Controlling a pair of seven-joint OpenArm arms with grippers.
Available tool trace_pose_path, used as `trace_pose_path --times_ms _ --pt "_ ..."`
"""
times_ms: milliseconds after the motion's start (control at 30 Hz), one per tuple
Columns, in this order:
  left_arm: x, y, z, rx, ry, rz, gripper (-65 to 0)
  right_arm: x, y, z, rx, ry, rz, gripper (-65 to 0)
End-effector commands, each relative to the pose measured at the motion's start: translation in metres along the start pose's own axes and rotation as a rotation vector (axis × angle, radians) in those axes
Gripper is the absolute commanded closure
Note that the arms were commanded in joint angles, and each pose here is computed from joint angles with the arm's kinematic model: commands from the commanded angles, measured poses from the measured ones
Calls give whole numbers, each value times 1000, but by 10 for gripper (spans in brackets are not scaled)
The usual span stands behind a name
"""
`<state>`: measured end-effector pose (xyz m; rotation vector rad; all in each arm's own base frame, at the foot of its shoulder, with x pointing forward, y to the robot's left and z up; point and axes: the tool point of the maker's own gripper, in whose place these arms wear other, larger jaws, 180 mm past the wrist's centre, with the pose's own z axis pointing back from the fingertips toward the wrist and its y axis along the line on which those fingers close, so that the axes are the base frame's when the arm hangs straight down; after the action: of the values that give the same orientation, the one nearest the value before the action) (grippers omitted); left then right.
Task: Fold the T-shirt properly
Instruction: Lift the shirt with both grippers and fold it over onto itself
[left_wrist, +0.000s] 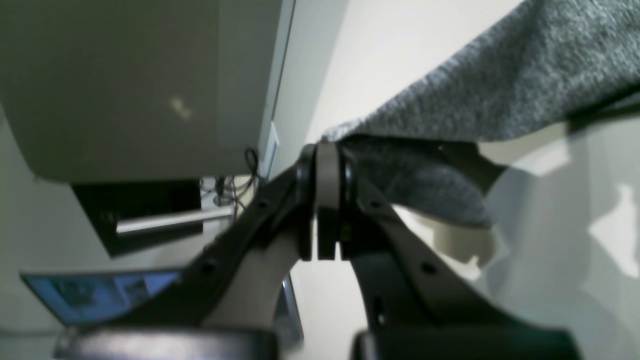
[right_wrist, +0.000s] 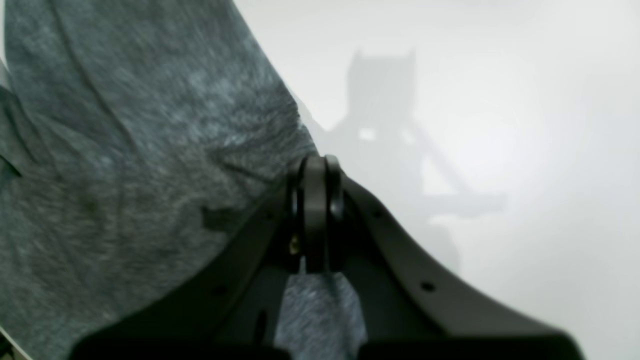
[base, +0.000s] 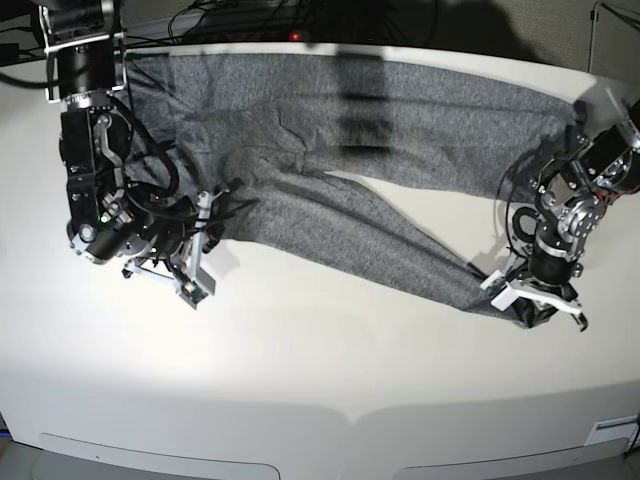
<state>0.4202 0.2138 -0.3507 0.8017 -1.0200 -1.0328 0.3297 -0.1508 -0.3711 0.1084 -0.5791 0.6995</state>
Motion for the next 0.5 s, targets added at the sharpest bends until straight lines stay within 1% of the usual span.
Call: trace_pose_path --times_ms 0,167,267,367,467 --pt "-3 23 -1 69 3 26 0 17 -7 10 -22 -53 25 0" --pt "-31 20 8 99 91 156 0 16 3 17 -22 -75 39 0" --pt "-44 22 19 116 124 213 0 8 11 23 -23 -79 42 0" --pt "-45 28 36 139 141 256 0 2 13 36 -45 -95 30 0" --pt "-33 33 54 148 126 304 0 -3 12 53 -83 -120 18 0"
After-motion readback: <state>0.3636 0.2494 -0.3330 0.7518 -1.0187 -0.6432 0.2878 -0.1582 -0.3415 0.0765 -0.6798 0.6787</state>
